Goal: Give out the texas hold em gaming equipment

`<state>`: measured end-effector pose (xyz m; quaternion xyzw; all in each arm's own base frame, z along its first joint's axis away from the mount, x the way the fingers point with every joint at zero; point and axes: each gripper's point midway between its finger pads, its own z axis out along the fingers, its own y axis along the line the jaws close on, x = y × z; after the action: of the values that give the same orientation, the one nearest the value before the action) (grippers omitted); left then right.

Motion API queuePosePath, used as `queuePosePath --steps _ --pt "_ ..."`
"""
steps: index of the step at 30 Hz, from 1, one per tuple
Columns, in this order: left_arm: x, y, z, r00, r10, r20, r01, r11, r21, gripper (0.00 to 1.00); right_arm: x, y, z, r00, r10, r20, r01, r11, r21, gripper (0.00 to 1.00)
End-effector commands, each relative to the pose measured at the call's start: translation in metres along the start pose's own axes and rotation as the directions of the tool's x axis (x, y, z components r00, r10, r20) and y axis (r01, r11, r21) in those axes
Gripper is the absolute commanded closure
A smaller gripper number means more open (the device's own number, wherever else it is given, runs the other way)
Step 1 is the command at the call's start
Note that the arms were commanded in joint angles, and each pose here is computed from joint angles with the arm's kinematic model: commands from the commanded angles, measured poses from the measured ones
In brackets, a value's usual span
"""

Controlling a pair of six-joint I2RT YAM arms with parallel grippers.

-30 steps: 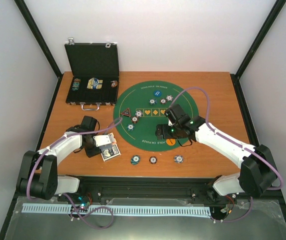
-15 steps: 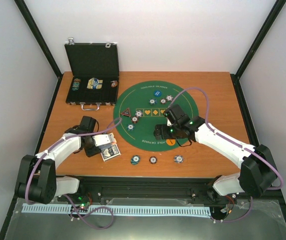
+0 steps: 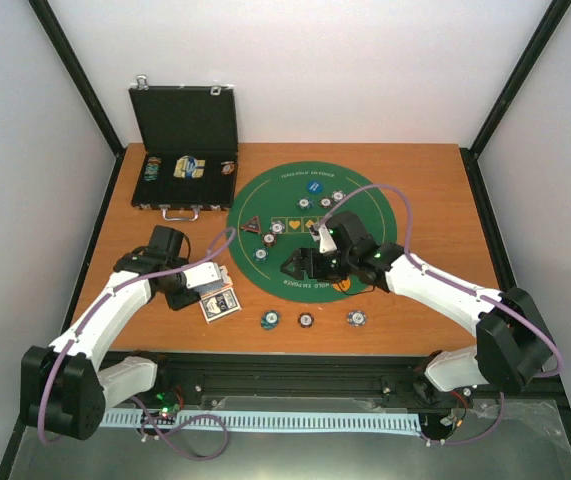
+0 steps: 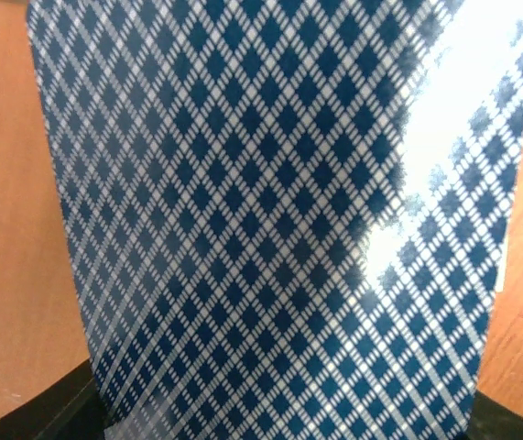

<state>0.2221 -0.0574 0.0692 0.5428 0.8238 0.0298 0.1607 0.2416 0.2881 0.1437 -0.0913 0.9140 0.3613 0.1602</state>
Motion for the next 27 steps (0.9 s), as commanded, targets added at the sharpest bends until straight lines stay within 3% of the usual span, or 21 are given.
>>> queuePosePath --steps 1,5,12,27 --pt "-0.031 -0.002 -0.039 0.991 0.02 0.134 -0.025 0.999 0.036 0.99 -0.006 0.063 0.003 1.0 0.021 -0.008 -0.022 0.952 -0.307 0.14" --pt "-0.047 -0.004 -0.06 0.98 0.006 0.199 -0.02 0.997 0.068 0.99 -0.01 0.094 0.003 0.999 0.045 -0.018 -0.049 0.885 -0.464 0.19" --pt "-0.066 -0.012 -0.07 0.975 0.062 0.212 -0.076 0.995 0.061 0.99 -0.004 0.118 0.022 0.995 0.065 -0.076 -0.096 0.833 -0.545 0.35" --pt "-0.077 -0.009 -0.078 0.97 0.075 0.232 -0.087 0.995 0.039 0.99 0.006 0.143 0.047 0.988 0.058 -0.141 -0.131 0.795 -0.592 0.38"
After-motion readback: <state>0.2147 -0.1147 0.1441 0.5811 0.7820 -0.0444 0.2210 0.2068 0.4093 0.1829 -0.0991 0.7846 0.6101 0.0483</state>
